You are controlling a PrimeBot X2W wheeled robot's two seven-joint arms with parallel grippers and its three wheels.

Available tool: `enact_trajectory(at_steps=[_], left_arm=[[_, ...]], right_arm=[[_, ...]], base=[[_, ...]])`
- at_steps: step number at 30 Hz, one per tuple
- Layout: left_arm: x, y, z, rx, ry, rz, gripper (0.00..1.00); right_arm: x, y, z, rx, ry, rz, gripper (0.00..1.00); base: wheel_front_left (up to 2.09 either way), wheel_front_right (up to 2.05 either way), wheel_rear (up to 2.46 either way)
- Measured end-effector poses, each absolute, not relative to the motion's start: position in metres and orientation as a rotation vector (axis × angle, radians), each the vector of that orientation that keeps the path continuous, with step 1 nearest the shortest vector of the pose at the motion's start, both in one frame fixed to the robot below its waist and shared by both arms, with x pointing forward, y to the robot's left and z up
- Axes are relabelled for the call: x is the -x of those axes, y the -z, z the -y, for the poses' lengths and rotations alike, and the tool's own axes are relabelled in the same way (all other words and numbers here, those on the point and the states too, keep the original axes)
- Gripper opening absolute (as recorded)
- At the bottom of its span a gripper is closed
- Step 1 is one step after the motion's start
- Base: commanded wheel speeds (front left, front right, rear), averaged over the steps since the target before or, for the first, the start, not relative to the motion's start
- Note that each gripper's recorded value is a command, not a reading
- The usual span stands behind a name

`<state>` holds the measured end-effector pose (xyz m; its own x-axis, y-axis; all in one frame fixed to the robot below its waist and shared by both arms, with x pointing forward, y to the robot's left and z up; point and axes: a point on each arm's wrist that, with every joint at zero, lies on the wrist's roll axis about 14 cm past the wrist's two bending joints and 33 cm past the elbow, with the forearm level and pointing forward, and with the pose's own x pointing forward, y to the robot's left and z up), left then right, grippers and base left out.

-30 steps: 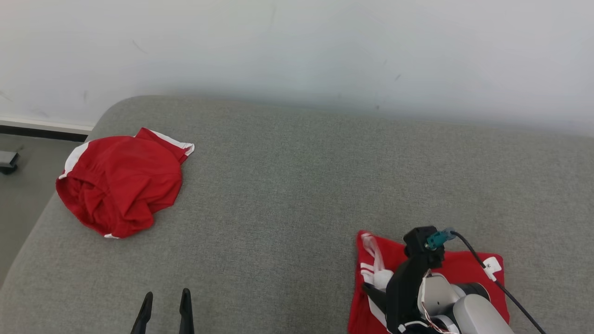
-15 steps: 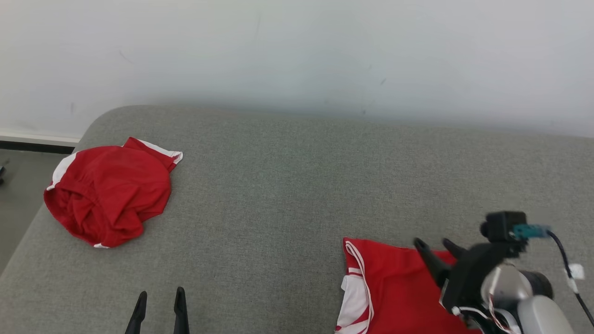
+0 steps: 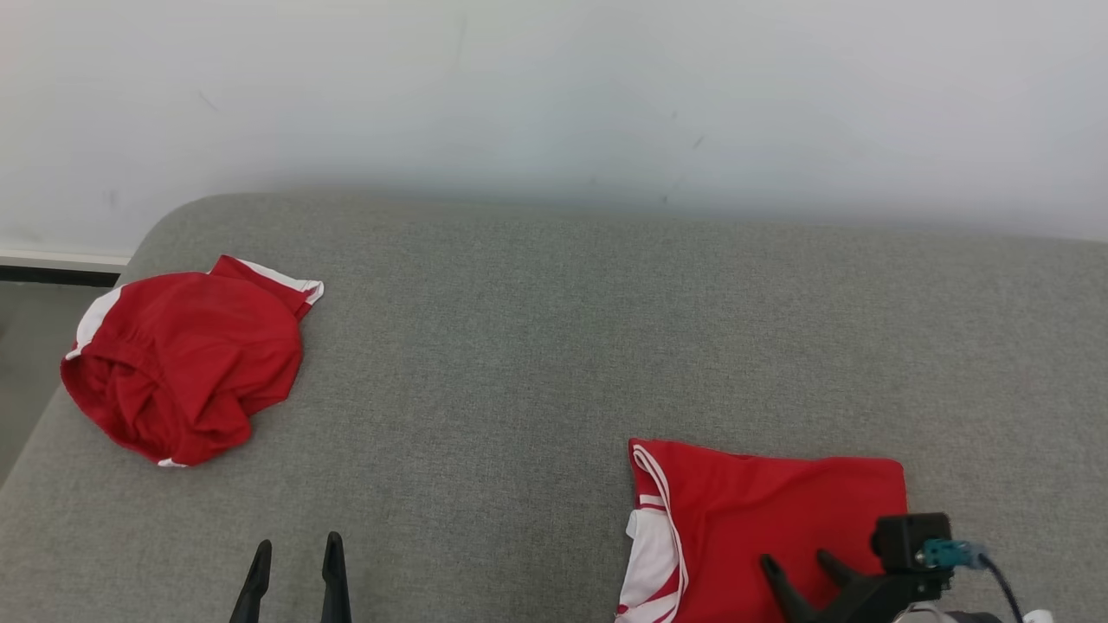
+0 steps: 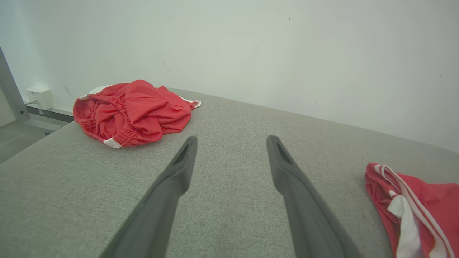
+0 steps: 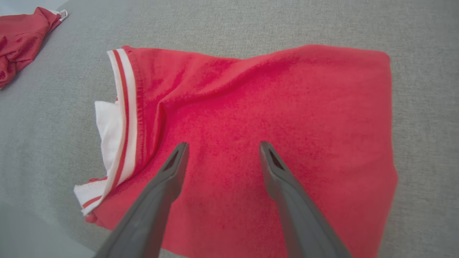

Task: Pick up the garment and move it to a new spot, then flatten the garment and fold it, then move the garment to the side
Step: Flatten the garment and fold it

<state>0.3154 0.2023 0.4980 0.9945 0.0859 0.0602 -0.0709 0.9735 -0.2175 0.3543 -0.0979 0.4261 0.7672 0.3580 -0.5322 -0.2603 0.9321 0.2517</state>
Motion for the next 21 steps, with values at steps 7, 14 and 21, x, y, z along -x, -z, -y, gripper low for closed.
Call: enact_trajectory(at_steps=[7,14,21], left_arm=[[-0.316,-0.498,-0.202,0.217,-0.077,0.070,1.00],[-0.312,-0.499,-0.206,0.217,-0.090,0.073,1.00],[-0.308,-0.499,-0.211,0.217,-0.108,0.076,1.00]], right_arm=[[-0.334,-0.411,0.067,-0.143,-0.423,-0.656,1.00],[-0.323,-0.405,0.038,-0.110,-0.519,-0.682,1.00],[-0.310,-0.402,0.007,-0.074,-0.628,-0.713,1.00]], base=[[0.00,0.00,0.00],[0.00,0.00,0.00],[0.00,0.00,0.00]])
